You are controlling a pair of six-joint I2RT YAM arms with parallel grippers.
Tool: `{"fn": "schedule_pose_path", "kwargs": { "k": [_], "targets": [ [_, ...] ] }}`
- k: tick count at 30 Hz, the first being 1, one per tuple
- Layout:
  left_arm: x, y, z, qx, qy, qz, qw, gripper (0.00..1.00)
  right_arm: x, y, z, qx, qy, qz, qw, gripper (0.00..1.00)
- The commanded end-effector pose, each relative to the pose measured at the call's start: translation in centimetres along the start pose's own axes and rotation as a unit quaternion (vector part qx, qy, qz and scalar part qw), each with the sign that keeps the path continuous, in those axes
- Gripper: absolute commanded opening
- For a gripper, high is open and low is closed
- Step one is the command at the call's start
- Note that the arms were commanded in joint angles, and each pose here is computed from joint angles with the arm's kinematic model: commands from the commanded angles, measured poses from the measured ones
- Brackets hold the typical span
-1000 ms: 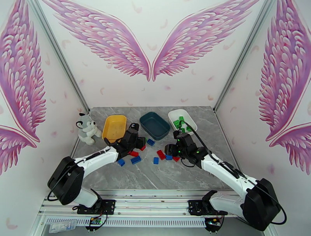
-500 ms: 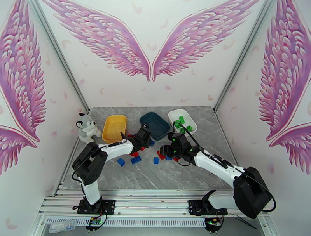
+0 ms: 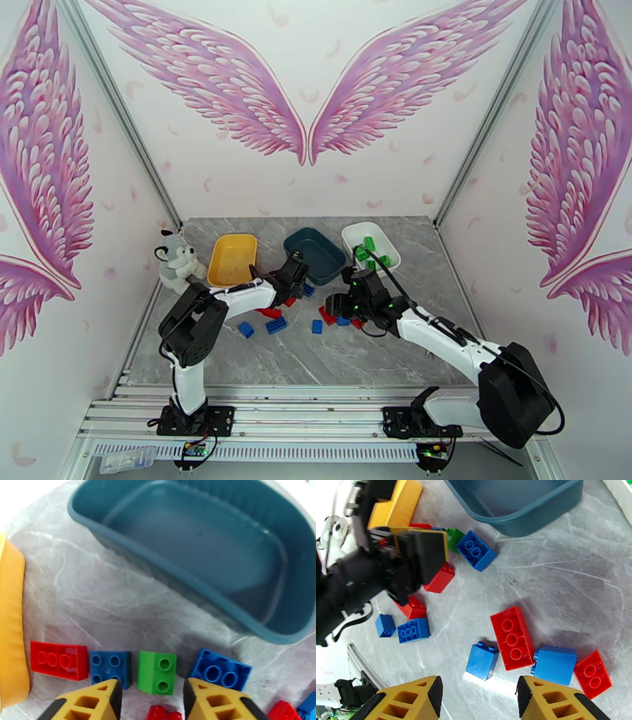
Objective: Sort the legos into containers by color
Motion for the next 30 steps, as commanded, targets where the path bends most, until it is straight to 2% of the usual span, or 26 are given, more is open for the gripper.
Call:
{"fn": "schedule_pose_path", "kwargs": {
  "k": [1, 8, 9, 15, 30],
  "targets": [
    [0.1, 0.9, 0.5, -0.003, 0.004, 0.000, 1.000, 0.46, 0.3, 0.1, -0.6, -0.010, -0.002, -0.007, 1.000, 0.57],
    [0.2, 0.2, 1.9, 0.016, 0.012, 0.003, 1.000, 0.45, 0.3, 0.1, -0.6, -0.009, -0.001, -0.007, 1.000, 0.57],
    [0.0, 1.2, 1.8, 0.005, 0.011, 0.000, 1.000, 0.45, 0.3, 0.1, -0.6, -0.009, -0.002, -0.007, 1.000, 0.57],
    [0.1, 1.1, 2.4, 0.012, 0.012, 0.002, 1.000, 0.44, 0.3, 0.1, -0.8, -0.010, -0.001, -0.008, 1.000, 0.57],
    [-0.2, 0.5, 2.2, 0.010, 0.004, 0.000, 1.000, 0.40, 0.4, 0.1, -0.8, -0.009, 0.000, -0.009, 1.000, 0.57]
  ]
}}
Point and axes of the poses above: each hand's point on the last joint's axis, 136 mm out from that joint toward the fingers, its own z axis out along the fingers, its own x axis along the line the jaws close on, y = z × x, the point moved 7 cm from there along -z, back along the fingers, and after that the axes turned 4 degrees about z, right-handed, at the moved point
